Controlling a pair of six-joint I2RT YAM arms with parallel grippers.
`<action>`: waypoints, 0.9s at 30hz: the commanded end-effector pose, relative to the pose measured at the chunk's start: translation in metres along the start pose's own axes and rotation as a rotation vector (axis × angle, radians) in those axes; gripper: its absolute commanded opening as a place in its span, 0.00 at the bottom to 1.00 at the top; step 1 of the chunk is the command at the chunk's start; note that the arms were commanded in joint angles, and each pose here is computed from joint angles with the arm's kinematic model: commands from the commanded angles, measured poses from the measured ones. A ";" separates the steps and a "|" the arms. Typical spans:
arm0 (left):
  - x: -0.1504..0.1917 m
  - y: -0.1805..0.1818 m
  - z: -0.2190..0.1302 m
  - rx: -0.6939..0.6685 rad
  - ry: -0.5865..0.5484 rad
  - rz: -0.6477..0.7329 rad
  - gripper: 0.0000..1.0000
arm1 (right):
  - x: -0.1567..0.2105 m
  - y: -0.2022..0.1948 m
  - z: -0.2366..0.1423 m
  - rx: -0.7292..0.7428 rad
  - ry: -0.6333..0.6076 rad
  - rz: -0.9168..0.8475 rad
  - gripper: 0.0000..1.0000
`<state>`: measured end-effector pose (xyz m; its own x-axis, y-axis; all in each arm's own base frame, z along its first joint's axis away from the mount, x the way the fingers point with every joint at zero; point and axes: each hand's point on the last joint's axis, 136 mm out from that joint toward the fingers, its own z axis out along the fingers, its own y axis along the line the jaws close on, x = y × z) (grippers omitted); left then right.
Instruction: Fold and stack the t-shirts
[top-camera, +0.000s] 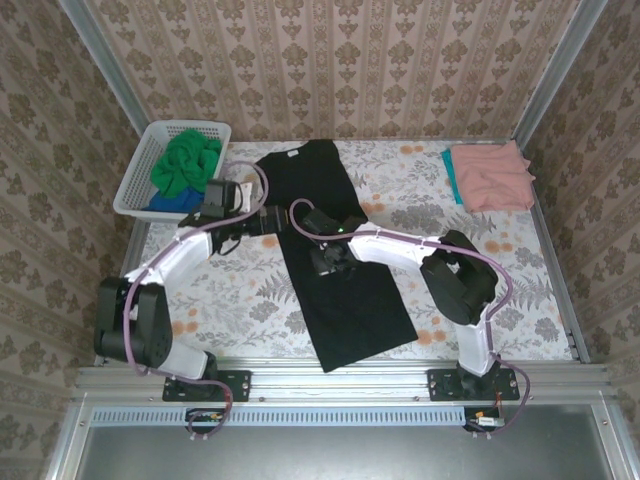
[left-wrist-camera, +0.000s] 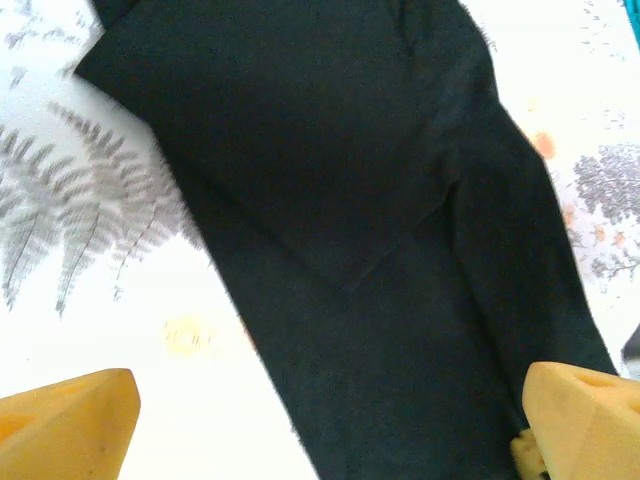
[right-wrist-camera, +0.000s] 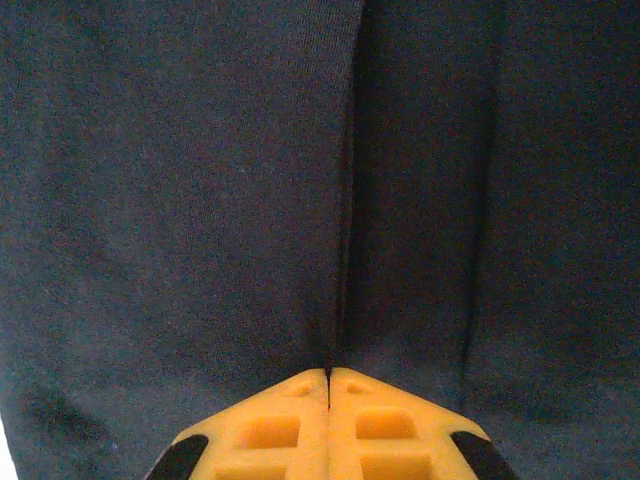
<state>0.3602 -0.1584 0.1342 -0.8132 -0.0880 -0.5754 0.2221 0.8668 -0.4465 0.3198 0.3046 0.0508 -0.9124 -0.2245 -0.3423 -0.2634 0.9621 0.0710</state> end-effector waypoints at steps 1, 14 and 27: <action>0.003 0.002 -0.012 -0.033 -0.072 -0.013 1.00 | 0.008 -0.003 -0.009 -0.018 0.003 0.030 0.00; 0.060 -0.008 0.023 -0.083 0.061 0.072 1.00 | 0.005 0.000 -0.038 -0.036 -0.048 -0.015 0.32; -0.009 -0.015 0.123 -0.109 0.162 0.121 1.00 | 0.083 0.017 -0.005 -0.059 0.042 0.001 0.19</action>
<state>0.4291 -0.2329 0.0763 -0.8383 0.0472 -0.5431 0.2603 0.9100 -0.3227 0.2374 0.3179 0.0422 -0.9005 -0.2759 -0.3362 -0.3490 0.9196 0.1802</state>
